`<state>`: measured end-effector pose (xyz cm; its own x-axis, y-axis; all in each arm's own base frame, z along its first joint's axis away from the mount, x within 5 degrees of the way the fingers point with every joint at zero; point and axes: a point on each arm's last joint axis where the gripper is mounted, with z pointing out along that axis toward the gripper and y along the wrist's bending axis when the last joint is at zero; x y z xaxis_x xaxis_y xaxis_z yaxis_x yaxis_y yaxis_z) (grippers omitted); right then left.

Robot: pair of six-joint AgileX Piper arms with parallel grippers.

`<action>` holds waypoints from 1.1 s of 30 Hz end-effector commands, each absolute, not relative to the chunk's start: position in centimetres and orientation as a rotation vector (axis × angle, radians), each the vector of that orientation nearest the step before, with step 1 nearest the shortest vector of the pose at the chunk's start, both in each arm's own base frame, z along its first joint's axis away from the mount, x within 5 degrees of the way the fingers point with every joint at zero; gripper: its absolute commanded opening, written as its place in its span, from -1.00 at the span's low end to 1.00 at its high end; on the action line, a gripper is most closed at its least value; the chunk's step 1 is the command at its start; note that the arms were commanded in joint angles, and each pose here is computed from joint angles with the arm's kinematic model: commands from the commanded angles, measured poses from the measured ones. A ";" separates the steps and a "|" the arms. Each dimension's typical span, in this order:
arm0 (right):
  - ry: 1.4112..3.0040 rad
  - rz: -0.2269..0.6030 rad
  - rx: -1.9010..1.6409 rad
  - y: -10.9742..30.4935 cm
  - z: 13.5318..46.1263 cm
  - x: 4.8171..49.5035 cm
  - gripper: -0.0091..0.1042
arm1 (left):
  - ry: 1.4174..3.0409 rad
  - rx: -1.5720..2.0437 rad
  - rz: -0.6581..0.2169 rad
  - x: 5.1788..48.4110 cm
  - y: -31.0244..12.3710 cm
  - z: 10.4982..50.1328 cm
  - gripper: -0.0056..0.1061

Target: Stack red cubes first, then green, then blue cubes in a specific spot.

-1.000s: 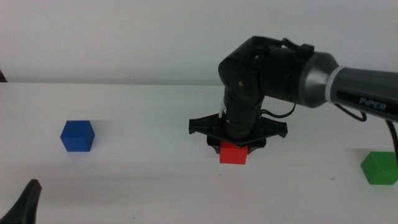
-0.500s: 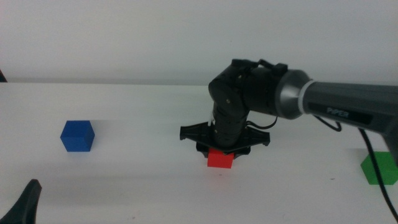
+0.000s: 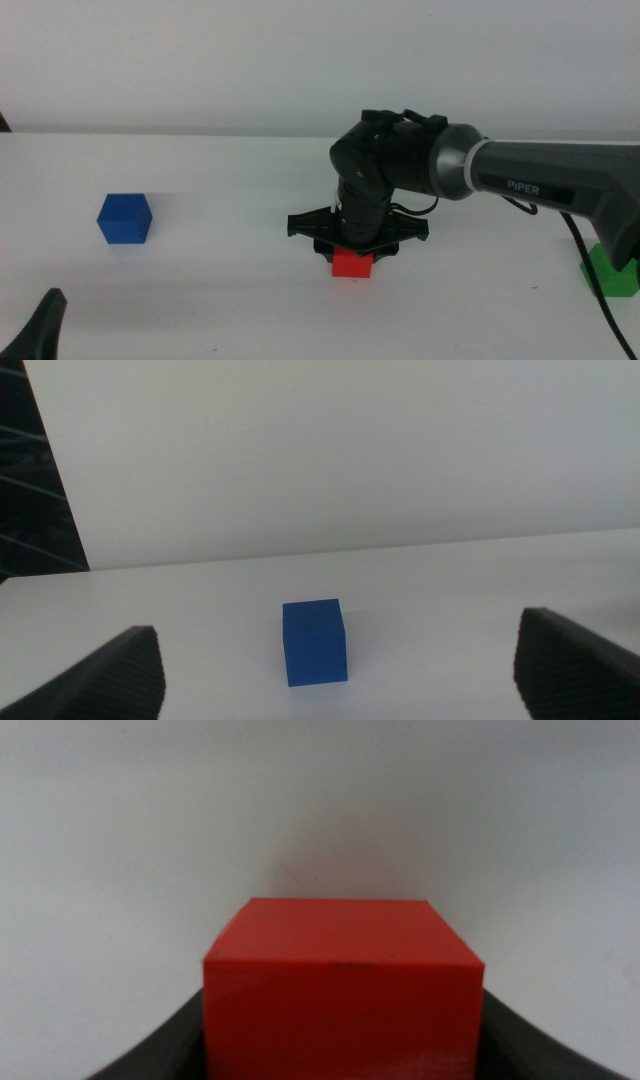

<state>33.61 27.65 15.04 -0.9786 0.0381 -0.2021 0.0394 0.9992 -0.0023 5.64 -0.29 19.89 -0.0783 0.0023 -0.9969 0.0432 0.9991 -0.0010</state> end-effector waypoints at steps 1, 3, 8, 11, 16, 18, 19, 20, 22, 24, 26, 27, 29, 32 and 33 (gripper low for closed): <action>2.926 -0.015 0.028 27.7 15.1 33.6 -0.57 | 1.632 0.028 -0.037 5.5 -0.3 18.9 0.78; 2.927 -0.012 0.030 27.7 15.1 33.6 -0.57 | 1.632 0.028 -0.037 5.5 -0.3 18.9 0.78; 2.954 -0.042 0.032 27.7 13.9 33.6 -0.57 | 1.632 0.028 -0.037 5.5 -0.3 18.9 0.78; 2.936 -0.024 0.008 27.8 14.0 33.8 0.53 | 1.632 0.028 -0.037 5.5 -0.3 18.9 0.78; 2.854 0.050 -0.090 27.6 19.4 33.5 0.81 | 1.632 0.028 -0.037 5.5 -0.3 18.9 0.78; 2.807 0.050 -0.148 26.5 23.4 32.7 0.81 | 1.632 0.028 -0.037 5.5 -0.3 18.9 0.78; 2.777 0.041 -0.180 25.5 25.6 32.1 0.81 | 1.632 0.028 -0.037 5.5 -0.3 18.9 0.78; 2.755 0.030 -0.202 24.1 27.6 31.4 0.81 | 1.632 0.028 -0.037 5.5 -0.3 18.9 0.78; 2.751 0.021 -0.190 20.4 29.4 30.2 0.81 | 1.632 0.028 -0.037 5.5 -0.3 18.9 0.78; 2.768 -0.010 -0.151 15.5 29.4 28.4 0.81 | 1.632 0.028 -0.037 5.5 -0.3 18.9 0.78; 2.792 -0.049 -0.083 10.0 28.9 26.5 0.81 | 1.632 0.028 -0.037 5.5 -0.3 18.9 0.78; 2.804 -0.065 -0.013 7.5 28.7 25.9 0.81 | 1.632 0.028 -0.037 5.5 -0.3 18.9 0.78; 2.813 -0.094 0.152 2.7 28.8 24.3 0.81 | 1.632 0.028 -0.037 5.5 -0.3 18.9 0.78; 2.803 -0.139 0.291 -2.4 29.0 23.3 0.81 | 1.632 0.028 -0.037 5.5 -0.3 18.9 0.78; 2.803 -0.152 0.311 -3.6 29.0 23.2 0.81 | 1.632 0.028 -0.037 5.5 -0.3 18.9 0.78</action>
